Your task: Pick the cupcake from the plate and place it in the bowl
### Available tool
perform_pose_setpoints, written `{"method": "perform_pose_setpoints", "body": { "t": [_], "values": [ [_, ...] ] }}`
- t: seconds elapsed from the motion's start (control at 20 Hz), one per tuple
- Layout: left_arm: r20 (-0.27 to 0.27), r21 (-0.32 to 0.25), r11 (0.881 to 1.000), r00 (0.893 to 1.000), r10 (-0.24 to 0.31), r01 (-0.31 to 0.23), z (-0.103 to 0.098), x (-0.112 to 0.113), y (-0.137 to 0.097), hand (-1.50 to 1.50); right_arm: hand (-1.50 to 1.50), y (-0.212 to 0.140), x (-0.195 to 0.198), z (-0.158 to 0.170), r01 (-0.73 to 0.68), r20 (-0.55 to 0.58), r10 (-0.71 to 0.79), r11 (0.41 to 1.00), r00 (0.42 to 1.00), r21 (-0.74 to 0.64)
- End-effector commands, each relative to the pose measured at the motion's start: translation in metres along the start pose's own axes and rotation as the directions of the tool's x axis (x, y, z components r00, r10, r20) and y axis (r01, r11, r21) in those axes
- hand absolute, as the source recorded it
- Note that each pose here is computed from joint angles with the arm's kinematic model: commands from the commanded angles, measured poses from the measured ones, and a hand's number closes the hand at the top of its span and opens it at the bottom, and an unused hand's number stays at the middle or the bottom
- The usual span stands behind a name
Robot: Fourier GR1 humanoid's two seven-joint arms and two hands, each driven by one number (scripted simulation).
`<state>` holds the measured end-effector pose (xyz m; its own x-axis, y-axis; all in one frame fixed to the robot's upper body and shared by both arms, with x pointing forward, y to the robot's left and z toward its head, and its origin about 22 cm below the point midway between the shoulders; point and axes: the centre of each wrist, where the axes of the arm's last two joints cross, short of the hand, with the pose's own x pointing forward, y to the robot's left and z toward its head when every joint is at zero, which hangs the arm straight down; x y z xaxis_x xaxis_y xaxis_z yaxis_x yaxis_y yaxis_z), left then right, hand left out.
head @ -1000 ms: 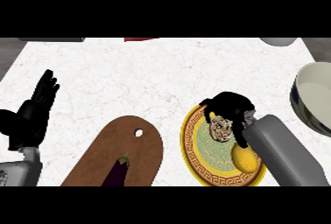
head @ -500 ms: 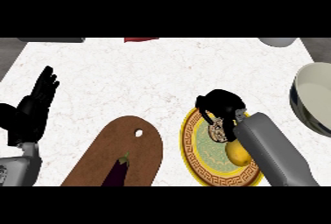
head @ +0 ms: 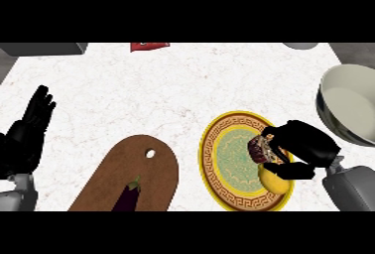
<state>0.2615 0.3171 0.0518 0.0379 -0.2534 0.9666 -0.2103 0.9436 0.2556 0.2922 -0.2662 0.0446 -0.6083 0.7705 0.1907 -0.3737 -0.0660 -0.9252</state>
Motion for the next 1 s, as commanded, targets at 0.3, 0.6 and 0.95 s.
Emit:
{"method": "perform_pose_setpoints", "body": {
  "t": [0.3, 0.6, 0.95],
  "values": [
    [-0.003, 0.04, 0.999, 1.0, -0.015, 0.015, 0.01, -0.006, 0.017, 0.0, 1.5, -0.05, -0.003, 0.143, -0.048, -0.034, 0.039, 0.923, 0.999, -0.382],
    [0.003, -0.001, 1.0, 1.0, 0.014, -0.014, 0.006, 0.004, 0.003, 0.0, 1.5, -0.105, -0.011, 0.208, 0.091, 0.001, -0.112, 0.806, 0.994, -0.584],
    [0.017, -0.05, 0.998, 1.0, 0.025, -0.024, 0.002, 0.003, -0.02, 0.0, 1.5, -0.132, -0.031, 0.248, 0.149, -0.083, -0.271, 0.731, 0.959, -0.666]
  ]
}}
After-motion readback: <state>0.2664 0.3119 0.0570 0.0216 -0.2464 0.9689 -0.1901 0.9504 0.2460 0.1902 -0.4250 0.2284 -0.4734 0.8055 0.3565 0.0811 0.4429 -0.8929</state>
